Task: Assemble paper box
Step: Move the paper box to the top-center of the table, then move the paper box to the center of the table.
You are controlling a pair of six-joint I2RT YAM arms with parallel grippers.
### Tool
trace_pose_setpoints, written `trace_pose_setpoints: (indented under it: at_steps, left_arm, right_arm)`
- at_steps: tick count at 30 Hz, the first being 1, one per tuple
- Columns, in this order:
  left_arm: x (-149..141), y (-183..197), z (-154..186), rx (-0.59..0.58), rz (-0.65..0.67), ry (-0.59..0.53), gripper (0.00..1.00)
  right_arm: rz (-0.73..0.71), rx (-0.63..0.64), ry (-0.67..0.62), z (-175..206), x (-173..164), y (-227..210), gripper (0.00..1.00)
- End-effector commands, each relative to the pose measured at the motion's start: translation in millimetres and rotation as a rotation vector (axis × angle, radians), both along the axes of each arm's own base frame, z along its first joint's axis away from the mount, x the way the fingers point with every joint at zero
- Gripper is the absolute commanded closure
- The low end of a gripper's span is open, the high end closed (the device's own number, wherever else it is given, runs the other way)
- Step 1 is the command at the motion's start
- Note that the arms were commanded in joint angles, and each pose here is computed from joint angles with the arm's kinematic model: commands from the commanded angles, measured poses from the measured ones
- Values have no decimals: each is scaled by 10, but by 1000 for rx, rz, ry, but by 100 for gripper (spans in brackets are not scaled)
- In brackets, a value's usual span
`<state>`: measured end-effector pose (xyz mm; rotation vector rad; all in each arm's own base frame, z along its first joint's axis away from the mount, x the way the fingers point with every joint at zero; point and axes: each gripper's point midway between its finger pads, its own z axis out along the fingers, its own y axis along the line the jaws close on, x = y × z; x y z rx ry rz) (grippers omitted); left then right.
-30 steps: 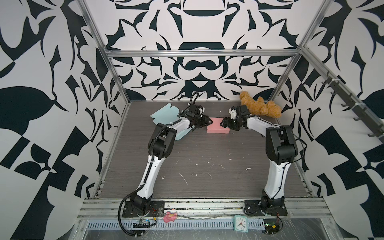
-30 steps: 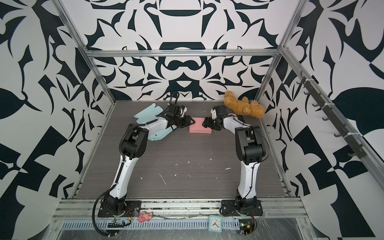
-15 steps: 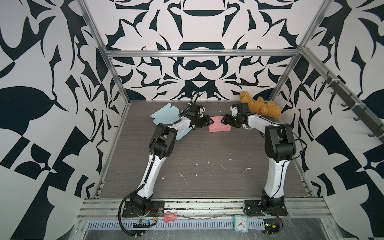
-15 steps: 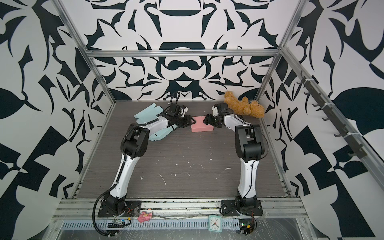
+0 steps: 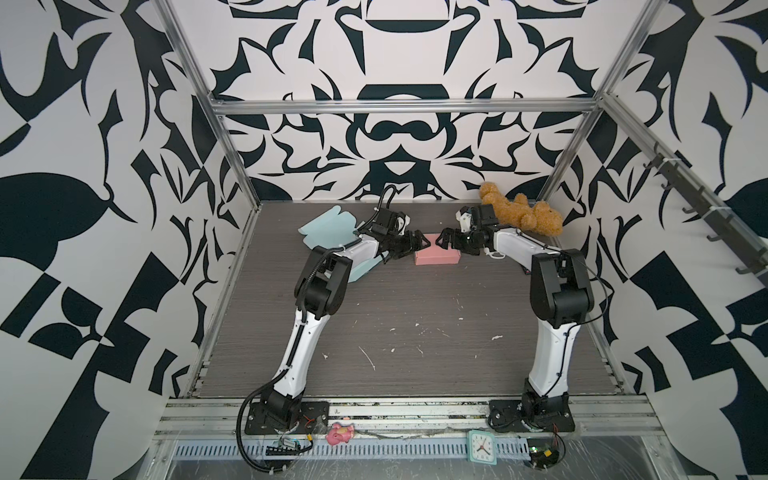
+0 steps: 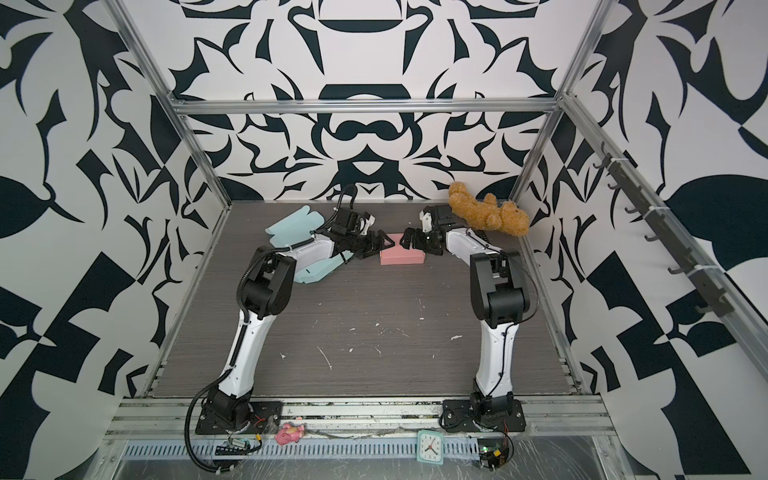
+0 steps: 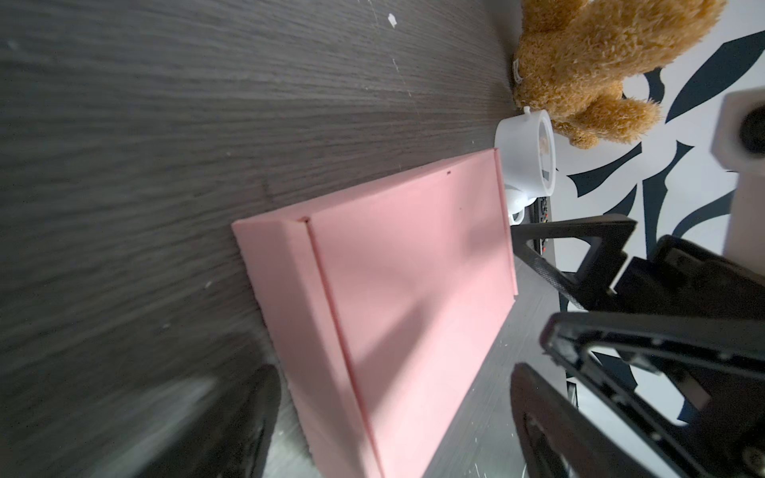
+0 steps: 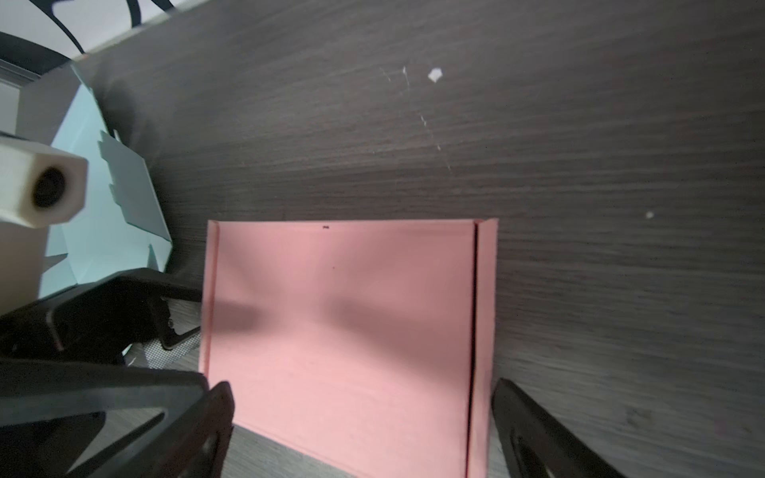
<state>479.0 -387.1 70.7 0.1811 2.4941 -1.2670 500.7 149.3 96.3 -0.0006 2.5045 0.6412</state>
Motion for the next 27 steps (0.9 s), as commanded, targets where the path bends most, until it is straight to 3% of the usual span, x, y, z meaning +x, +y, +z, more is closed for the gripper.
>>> trace_pose_setpoints:
  at_steps: [1, 11, 22, 27]
  left_arm:
    - [-49, 27, 398, -33, -15, -58, 10]
    - [-276, 179, 705, -37, -12, -89, 9]
    - [-832, 1030, 724, 42, 67, -49, 10]
    - [-1062, 1424, 719, 126, 131, -53, 19]
  right_arm:
    - [-8, -27, -97, 381, -6, -45, 1]
    - [-1, -41, -104, 477, -266, -62, 1]
    - [91, -78, -100, 542, -784, 189, 0]
    - [157, -86, -102, 535, -1019, 508, 0]
